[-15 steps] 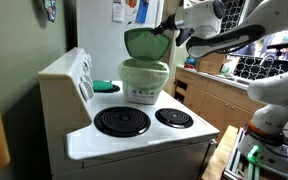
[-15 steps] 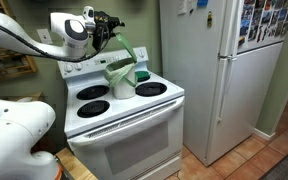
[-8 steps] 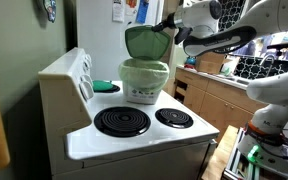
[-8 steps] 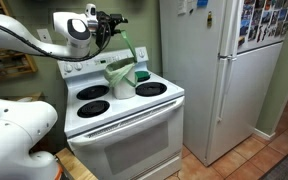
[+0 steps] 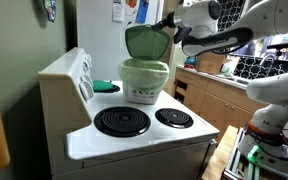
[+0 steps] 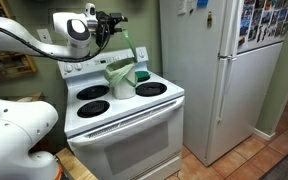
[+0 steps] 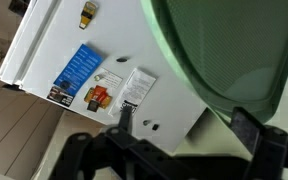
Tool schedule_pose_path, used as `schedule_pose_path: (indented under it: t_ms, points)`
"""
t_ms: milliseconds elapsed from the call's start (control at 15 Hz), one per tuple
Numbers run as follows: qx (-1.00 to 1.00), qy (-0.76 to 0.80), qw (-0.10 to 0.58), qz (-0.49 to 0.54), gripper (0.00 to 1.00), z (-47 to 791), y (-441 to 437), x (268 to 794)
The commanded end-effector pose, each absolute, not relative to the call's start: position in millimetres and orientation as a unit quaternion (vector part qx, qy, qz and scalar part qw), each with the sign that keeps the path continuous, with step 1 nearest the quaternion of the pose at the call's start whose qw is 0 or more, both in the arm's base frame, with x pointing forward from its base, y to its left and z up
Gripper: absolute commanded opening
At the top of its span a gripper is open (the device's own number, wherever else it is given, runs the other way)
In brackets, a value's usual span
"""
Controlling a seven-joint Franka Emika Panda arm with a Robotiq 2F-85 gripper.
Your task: Open the lid of the waste bin, take the paper towel out of it, then close the lid
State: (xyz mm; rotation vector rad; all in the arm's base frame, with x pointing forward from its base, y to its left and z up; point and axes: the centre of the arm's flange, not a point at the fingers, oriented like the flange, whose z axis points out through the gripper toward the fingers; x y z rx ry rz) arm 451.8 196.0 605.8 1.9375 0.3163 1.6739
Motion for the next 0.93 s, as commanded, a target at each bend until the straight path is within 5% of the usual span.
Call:
schedule_pose_path:
  t_ms: [0, 867]
  points:
    - [0.734, 0.12, 0.258, 0.617, 1.0, 604, 209, 442]
    - [0.805, 0.079, 0.181, 0.56, 1.0, 638, 211, 401]
